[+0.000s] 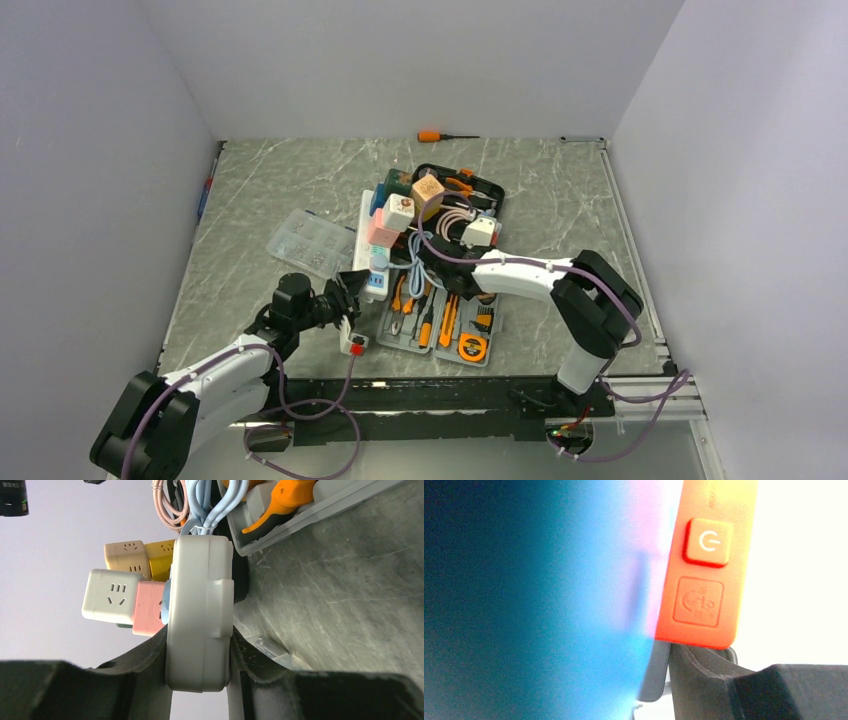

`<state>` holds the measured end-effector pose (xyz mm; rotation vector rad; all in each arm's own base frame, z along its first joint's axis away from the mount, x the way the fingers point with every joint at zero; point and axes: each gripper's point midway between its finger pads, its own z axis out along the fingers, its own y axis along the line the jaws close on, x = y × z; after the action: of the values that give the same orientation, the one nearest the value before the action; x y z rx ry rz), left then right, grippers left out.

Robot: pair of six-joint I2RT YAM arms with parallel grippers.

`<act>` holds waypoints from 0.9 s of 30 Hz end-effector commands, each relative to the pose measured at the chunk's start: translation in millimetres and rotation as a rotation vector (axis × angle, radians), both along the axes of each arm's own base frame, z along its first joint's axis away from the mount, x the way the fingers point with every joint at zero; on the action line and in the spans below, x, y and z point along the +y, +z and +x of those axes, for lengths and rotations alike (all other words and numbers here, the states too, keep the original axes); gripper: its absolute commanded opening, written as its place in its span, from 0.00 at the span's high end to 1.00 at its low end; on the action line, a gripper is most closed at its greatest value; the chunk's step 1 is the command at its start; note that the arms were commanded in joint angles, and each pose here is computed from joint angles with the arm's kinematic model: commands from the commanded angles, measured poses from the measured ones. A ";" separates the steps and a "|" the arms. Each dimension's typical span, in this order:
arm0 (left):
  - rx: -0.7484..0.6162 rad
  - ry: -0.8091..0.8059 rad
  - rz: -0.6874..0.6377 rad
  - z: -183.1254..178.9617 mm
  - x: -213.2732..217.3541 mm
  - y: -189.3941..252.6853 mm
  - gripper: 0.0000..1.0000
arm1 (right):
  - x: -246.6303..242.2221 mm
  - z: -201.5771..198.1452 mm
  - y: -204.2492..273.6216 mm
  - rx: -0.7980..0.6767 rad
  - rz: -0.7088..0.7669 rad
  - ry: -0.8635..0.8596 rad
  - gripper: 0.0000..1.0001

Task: Pull the plug off the socket
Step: Pick up the socket from the center of the board.

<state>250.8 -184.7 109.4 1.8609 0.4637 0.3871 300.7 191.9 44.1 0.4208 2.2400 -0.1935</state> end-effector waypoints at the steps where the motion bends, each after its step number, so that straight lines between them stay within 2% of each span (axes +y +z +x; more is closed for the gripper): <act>1: -0.401 0.033 -0.145 25.5 -4.1 114.3 1.00 | 5.0 14.3 48.1 -0.115 0.064 0.000 0.71; 7: -0.497 0.120 -0.237 52.4 -1.3 175.4 1.00 | 8.7 30.6 128.3 -0.280 0.093 0.065 0.93; 10: -0.567 0.136 -0.266 57.1 0.0 202.6 1.00 | 13.5 37.0 151.1 -0.322 0.094 0.088 0.99; 16: -0.702 0.226 -0.332 75.9 14.7 256.9 1.00 | 27.7 53.0 188.4 -0.404 0.093 0.143 1.00; 23: -0.777 0.278 -0.383 82.9 29.2 301.7 1.00 | 47.0 76.9 263.3 -0.547 0.100 0.187 1.00; 27: -0.808 0.316 -0.424 84.2 40.8 332.7 1.00 | 56.8 86.9 290.4 -0.597 0.104 0.203 1.00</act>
<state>353.0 -178.3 205.4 1.6490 0.6569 0.5632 363.1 220.2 219.4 0.1244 1.9685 -0.1000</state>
